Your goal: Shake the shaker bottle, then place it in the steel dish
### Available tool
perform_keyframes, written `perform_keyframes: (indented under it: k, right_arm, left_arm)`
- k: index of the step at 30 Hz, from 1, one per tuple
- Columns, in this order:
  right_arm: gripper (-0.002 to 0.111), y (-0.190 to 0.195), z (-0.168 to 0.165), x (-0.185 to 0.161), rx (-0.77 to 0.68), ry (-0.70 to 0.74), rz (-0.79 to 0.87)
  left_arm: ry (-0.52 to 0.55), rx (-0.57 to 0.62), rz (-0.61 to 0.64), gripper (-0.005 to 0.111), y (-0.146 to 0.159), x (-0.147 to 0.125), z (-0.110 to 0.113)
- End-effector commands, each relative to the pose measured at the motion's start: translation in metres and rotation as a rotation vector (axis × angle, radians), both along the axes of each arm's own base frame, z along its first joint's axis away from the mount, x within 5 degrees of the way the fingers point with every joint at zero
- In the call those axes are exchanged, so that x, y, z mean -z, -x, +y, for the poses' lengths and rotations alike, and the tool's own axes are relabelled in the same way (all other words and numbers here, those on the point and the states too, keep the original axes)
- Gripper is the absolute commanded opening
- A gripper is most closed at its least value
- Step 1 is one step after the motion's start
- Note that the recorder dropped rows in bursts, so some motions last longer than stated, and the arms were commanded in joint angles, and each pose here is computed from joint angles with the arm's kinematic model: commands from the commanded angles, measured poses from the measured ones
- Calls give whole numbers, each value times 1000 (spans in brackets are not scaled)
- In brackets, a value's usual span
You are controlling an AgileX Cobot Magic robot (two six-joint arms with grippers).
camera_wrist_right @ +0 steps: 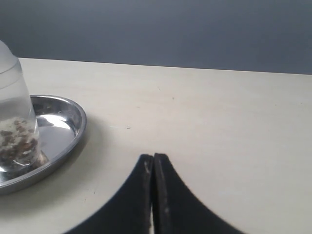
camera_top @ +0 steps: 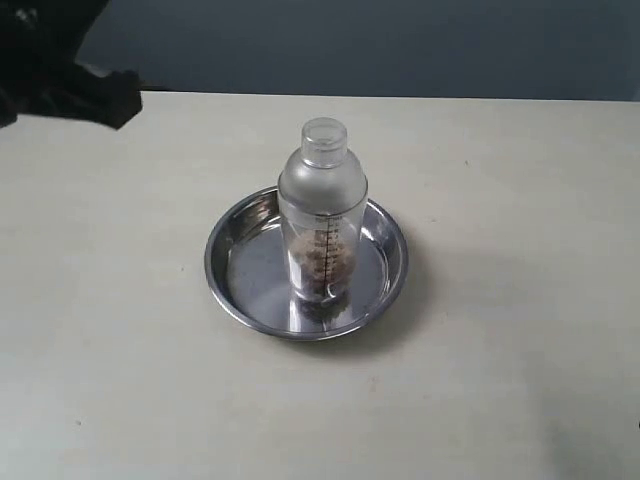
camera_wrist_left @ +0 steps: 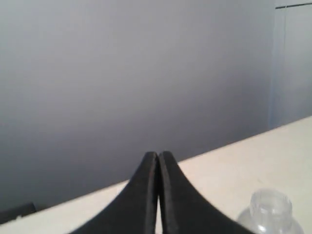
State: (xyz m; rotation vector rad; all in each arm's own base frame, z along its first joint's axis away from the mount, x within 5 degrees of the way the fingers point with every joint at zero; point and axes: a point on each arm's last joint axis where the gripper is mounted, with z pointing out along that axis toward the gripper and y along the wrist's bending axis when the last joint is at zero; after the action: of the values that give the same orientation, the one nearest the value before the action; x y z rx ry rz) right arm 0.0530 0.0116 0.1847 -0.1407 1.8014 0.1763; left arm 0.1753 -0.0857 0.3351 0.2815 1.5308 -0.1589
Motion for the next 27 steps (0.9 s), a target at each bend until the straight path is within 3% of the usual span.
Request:
perform_keyframes:
  k: [1,4,10,16,24,27]
  right_arm:
    - [-1,0,0,-1,1,2,-16]
    - [-1,0,0,-1,1,2,-16]
    - [-1,0,0,-1,1,2,-16]
    - [-1,0,0,-1,1,2,-16]
    - [-1,0,0,-1,1,2,-16]
    - [-1,0,0,-1,1,2,-16]
  left_arm:
    - [34,39,171,0,11,28,16]
    - [47,-1,209,0,23,41,34]
    - [122,-102,145,0,59,47,64]
    - [102,-98,109,0,85,56,69]
    - [121,-80,143,0,89,62,67]
    - [161,-160,189,0,97,73,74]
